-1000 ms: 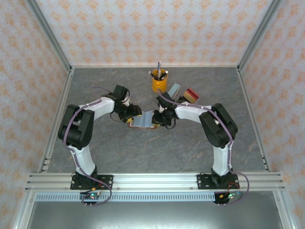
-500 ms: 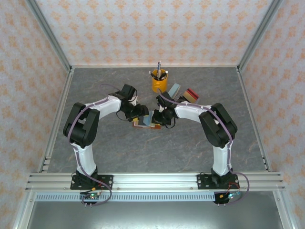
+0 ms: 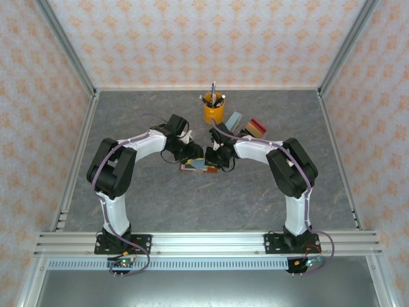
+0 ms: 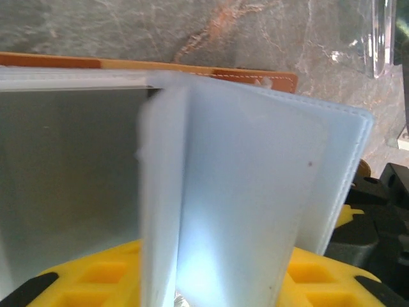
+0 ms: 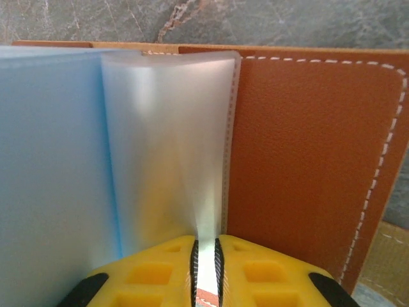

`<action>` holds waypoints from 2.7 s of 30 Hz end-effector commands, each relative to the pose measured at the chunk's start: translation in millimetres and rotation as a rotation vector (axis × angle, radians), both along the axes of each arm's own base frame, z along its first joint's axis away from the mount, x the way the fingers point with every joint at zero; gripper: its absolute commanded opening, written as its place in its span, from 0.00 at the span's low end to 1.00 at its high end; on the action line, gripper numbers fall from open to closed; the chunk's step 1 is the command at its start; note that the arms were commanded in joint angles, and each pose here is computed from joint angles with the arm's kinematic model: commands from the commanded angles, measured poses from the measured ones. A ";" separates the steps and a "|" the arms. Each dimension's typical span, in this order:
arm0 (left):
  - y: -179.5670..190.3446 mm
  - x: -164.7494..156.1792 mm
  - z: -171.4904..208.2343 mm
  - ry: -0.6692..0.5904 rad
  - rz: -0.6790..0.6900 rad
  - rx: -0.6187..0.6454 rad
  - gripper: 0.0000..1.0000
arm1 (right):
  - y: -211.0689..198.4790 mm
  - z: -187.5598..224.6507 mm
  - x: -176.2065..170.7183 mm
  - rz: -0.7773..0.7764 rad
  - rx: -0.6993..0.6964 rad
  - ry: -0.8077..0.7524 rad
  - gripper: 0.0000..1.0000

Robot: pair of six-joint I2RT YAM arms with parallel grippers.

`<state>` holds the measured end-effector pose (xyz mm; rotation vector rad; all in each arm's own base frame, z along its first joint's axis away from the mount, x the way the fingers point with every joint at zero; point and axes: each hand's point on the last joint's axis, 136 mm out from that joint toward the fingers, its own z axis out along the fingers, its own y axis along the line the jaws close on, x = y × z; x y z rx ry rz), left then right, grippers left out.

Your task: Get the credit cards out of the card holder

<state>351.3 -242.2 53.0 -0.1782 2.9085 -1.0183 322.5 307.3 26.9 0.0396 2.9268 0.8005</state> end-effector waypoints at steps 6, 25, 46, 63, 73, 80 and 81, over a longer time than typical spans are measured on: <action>-17.1 2.1 23.9 -0.051 -0.024 -0.089 0.39 | -8.0 16.6 3.0 -0.036 -0.026 -0.062 0.18; -70.2 14.7 23.6 -0.097 -0.036 -0.150 0.46 | -72.6 76.0 -6.4 -0.248 -0.113 -0.273 0.18; -62.9 20.2 -17.7 -0.033 -0.020 0.074 0.19 | -68.1 73.5 3.3 -0.280 -0.080 -0.274 0.16; 30.5 7.8 21.7 -0.063 0.139 0.214 0.01 | -1.6 51.2 26.5 -0.096 0.066 -0.085 0.14; 58.3 8.3 6.8 -0.029 0.282 0.199 0.15 | -3.7 15.0 33.8 -0.041 -0.038 -0.023 0.19; 50.7 7.4 0.0 -0.010 0.292 0.147 0.20 | 0.6 -0.9 24.9 -0.036 -0.019 0.046 0.17; 50.0 7.1 0.2 -0.010 0.293 0.140 0.20 | 2.4 -1.1 22.8 -0.035 -0.005 0.056 0.17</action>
